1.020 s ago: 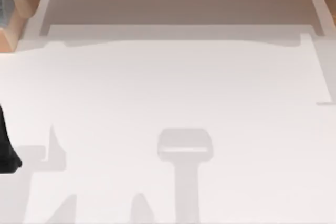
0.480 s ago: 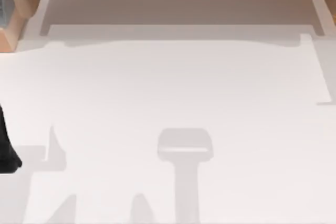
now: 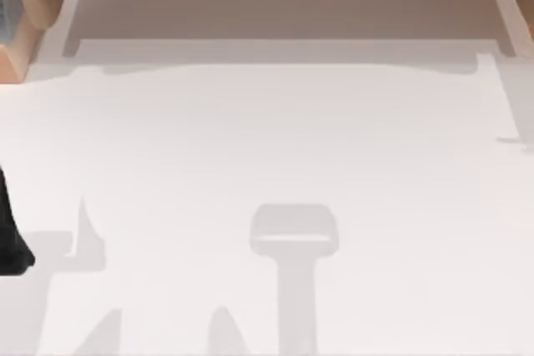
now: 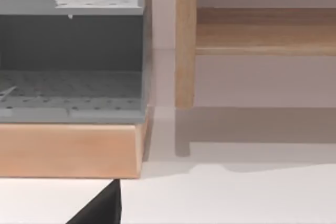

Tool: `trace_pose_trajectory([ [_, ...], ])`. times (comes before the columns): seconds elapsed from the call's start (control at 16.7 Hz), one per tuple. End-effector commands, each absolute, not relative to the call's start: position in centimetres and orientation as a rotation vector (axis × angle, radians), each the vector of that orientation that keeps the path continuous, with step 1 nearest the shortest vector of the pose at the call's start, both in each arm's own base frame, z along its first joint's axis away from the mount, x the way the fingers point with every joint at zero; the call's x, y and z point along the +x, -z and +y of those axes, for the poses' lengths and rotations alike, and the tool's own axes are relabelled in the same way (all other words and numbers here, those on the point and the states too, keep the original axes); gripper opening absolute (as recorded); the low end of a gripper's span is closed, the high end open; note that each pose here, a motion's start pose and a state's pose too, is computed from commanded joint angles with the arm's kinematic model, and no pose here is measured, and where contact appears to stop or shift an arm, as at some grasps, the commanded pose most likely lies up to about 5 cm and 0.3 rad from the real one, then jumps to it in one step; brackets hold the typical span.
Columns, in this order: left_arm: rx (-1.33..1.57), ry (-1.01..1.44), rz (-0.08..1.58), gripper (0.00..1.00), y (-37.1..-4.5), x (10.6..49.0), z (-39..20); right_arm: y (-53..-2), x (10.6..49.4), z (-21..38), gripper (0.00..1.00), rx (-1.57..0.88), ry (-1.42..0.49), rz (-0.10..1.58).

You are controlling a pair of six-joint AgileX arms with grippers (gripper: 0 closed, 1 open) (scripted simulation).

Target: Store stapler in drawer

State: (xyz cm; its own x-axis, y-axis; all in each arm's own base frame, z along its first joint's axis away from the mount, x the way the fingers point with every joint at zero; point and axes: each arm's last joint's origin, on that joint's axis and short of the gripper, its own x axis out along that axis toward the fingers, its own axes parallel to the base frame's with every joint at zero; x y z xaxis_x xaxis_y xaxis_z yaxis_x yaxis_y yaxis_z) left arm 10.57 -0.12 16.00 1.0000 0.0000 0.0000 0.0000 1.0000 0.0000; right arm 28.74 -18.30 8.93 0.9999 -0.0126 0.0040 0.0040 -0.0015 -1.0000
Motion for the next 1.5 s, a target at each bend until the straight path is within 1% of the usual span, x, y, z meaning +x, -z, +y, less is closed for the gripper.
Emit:
trace_pose_trajectory([
  [0.18,0.000,0.000,0.000,1.00,-16.0,10.6,-0.1,-8.9,31.0,-18.1,0.00,-1.568,0.010,0.010],
  [0.54,0.000,0.000,0.000,1.00,-16.0,10.6,-0.1,-8.6,31.6,-18.1,0.00,-1.559,0.001,0.023],
  [0.96,0.000,0.000,0.000,1.00,-16.0,10.6,-0.1,-8.8,37.2,-18.3,0.00,-1.565,0.010,0.018],
  [1.26,0.000,0.000,0.000,1.00,-16.0,10.6,-0.1,-8.8,37.3,-18.4,0.00,-1.559,0.010,0.025],
  [1.5,0.000,0.000,0.000,1.00,-16.0,10.6,-0.1,-8.5,39.8,-18.7,0.00,-1.563,0.010,0.031],
])
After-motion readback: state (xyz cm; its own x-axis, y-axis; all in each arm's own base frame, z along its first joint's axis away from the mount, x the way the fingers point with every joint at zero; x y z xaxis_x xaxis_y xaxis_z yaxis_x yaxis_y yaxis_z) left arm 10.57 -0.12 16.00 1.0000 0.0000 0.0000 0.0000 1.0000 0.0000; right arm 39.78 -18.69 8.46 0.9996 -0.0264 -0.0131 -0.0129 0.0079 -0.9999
